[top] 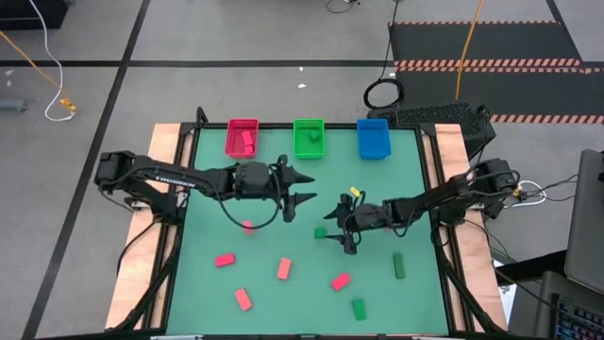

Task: Sort & place blocks by color
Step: Put the green block into the green basket

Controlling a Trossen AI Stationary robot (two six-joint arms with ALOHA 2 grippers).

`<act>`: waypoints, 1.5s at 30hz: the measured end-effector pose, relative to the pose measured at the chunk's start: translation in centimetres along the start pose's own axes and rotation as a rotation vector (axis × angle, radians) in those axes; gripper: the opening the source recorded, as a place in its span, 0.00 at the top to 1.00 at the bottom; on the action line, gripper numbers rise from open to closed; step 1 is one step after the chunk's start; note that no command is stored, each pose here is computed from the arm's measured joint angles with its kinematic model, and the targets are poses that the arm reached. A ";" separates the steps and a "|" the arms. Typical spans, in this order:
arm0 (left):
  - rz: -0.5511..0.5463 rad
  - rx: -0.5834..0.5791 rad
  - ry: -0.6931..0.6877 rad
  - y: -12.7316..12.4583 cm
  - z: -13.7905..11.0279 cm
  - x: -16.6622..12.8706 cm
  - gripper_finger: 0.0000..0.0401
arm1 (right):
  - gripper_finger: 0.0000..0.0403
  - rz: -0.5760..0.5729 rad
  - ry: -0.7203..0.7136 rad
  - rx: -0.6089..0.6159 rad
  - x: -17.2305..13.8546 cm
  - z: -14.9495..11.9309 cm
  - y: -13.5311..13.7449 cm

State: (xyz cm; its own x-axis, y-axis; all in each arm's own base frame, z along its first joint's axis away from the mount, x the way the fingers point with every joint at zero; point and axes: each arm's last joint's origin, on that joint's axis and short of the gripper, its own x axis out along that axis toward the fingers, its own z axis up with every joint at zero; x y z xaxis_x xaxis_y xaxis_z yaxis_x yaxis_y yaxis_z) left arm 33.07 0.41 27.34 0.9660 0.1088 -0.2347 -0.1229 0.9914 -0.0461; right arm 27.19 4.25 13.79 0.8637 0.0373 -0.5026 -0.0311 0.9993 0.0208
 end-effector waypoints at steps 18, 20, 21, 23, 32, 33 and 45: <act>-0.015 -0.003 0.029 -0.6 -0.7 0.5 0.47 | 0.27 -0.053 0.024 0.077 3.7 -3.6 0.1; -0.015 -0.001 0.039 -0.6 -0.8 0.5 0.47 | 0.30 -0.052 0.036 0.073 3.8 -3.9 0.2; -0.015 -0.001 0.045 -0.6 -0.9 0.5 0.47 | 0.32 -0.056 0.034 0.072 3.9 -4.0 0.3; -0.013 0.000 0.052 -0.6 -0.9 0.5 0.47 | 0.36 -0.068 0.029 0.063 3.9 -4.0 0.5; -0.013 -0.001 0.054 -0.6 -1.0 0.5 0.47 | 0.66 -0.066 -0.019 -0.016 3.9 -3.7 1.2; -0.013 -0.001 0.058 -0.6 -1.0 0.5 0.47 | 0.69 -0.066 -0.025 -0.023 3.9 -3.6 1.2; -0.008 -0.016 0.106 -0.6 -1.5 0.4 0.47 | 0.71 -0.182 -0.126 -0.172 1.9 -0.4 0.0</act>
State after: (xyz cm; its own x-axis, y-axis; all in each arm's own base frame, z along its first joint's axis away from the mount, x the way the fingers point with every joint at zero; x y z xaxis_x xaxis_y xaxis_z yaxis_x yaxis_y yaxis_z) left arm 33.24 -0.22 25.83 0.9376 0.0920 -0.3354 -0.1201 0.9907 -0.0640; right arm 28.63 4.36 12.54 0.9183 -0.1325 -0.3731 0.0547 0.9757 -0.2120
